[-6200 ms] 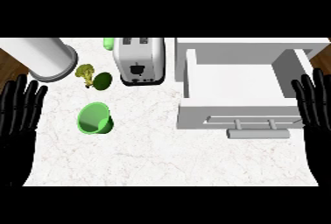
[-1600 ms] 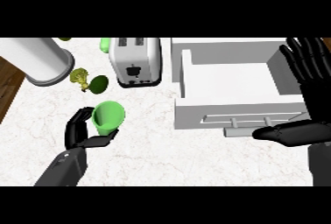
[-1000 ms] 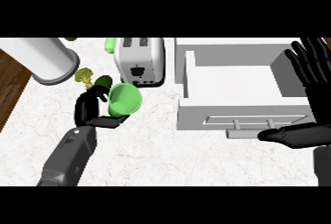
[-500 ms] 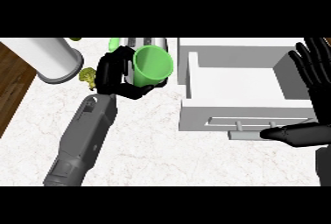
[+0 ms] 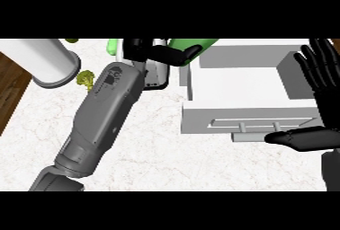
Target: Pick up the cup, place it into the drawer and close the drawer
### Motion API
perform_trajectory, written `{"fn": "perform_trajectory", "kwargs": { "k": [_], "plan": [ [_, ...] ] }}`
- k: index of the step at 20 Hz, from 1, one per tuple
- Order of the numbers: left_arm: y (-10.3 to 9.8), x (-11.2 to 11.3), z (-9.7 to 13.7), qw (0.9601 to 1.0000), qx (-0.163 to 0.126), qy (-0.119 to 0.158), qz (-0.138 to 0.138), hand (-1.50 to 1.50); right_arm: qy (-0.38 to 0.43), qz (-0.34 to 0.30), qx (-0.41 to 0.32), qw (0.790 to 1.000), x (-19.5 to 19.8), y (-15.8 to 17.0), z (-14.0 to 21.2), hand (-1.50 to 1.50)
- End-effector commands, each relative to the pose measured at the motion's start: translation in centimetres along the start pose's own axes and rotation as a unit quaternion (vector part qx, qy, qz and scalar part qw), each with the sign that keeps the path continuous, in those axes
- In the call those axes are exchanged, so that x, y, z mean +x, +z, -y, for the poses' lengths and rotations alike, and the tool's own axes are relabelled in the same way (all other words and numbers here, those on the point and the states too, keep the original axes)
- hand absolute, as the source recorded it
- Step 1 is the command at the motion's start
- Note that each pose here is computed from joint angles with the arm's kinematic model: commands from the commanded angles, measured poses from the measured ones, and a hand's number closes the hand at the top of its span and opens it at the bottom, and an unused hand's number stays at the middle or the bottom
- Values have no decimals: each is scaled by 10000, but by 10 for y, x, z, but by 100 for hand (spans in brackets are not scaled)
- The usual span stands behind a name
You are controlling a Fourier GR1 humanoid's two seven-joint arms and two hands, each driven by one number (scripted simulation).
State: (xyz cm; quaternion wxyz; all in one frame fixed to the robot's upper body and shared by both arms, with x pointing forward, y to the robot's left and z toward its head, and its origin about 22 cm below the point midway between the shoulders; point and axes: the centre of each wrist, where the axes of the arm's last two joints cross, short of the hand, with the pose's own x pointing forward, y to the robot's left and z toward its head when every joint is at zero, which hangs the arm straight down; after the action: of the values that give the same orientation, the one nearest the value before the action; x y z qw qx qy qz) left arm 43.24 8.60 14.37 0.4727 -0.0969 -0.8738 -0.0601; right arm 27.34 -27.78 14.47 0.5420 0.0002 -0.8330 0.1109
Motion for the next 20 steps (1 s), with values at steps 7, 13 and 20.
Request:
{"fn": "perform_trajectory", "kwargs": {
  "k": [7, 13, 20],
  "plan": [
    [-49, 28, 53, 9916, 138, -699, -1083, 150, -101, 192, 197, 9996, 8, 3, -3, -150],
    [-34, -1, 48, 9802, -62, -1120, -1635, 150, -165, 381, 317, 9986, 3, -15, -3, -150],
    [-14, -23, 44, 9629, -657, -1469, -2164, 150, -198, 468, 545, 9972, 10, -35, -17, -150]
  ]
}}
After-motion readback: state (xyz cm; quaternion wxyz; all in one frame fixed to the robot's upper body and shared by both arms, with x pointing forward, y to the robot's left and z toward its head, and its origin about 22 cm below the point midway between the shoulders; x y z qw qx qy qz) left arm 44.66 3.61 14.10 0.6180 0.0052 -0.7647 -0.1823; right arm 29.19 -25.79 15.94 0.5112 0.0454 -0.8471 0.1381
